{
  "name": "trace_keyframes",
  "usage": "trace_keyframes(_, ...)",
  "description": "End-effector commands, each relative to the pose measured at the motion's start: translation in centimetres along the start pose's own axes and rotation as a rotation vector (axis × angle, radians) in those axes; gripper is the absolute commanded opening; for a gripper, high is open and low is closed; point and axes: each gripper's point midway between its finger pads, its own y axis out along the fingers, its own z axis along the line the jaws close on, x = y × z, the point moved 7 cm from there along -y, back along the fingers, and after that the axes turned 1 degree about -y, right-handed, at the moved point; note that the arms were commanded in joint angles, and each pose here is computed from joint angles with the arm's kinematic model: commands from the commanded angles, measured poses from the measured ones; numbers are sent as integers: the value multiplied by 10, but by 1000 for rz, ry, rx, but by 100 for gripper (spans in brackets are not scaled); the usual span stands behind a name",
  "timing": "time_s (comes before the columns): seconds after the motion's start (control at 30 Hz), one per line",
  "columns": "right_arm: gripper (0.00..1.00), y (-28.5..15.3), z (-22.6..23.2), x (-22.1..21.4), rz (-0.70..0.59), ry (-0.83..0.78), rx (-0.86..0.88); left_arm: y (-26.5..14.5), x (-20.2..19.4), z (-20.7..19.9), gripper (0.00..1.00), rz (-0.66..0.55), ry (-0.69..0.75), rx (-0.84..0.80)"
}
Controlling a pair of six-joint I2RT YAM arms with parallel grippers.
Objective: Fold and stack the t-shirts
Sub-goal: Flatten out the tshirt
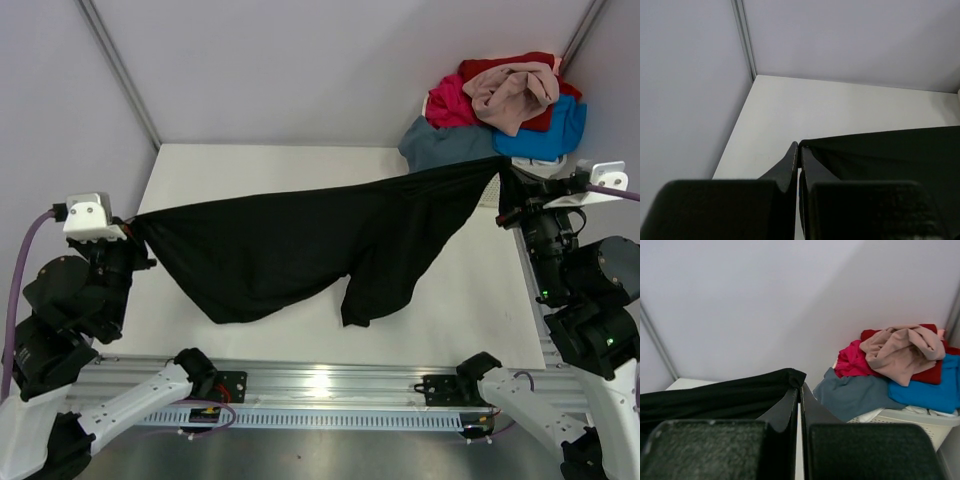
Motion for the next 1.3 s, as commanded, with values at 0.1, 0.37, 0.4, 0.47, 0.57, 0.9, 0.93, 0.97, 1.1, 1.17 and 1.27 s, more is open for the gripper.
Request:
trace_keyframes(0.1,0,-12,-1,29,-60,40,33,-17,15,34,1,-50,5,137)
trace_keyframes(0.37,0,49,8,-45,76,-51,-64,43,-19,-24,1,-9,124,168)
trace_keyframes(0.4,0,70,10,-77,138,-70,-87,60,-34,-36,1,20,119,164)
trace_keyframes(0.47,0,93,11,-110,194,-35,-108,98,-64,-61,1,128,31,161)
trace_keyframes(0.57,0,133,-4,-180,351,22,-181,161,-134,-78,1,354,53,231)
trace_keyframes(0.9,0,192,19,-194,230,-3,-5,212,-110,-107,1,249,-31,215)
trace_keyframes(0.93,0,192,23,-181,190,-1,22,209,-97,-103,1,193,-12,196)
trace_keyframes(0.97,0,194,28,-153,129,-18,61,208,-79,-104,1,103,-49,173)
trace_keyframes(1.1,0,183,35,-102,0,-45,146,189,-38,-94,1,-56,-62,130)
trace_keyframes(1.17,0,173,36,-84,-70,-50,161,176,-20,-87,1,-147,-61,99)
trace_keyframes(1.27,0,141,40,-76,-118,-60,214,169,-35,-83,1,-201,-28,51)
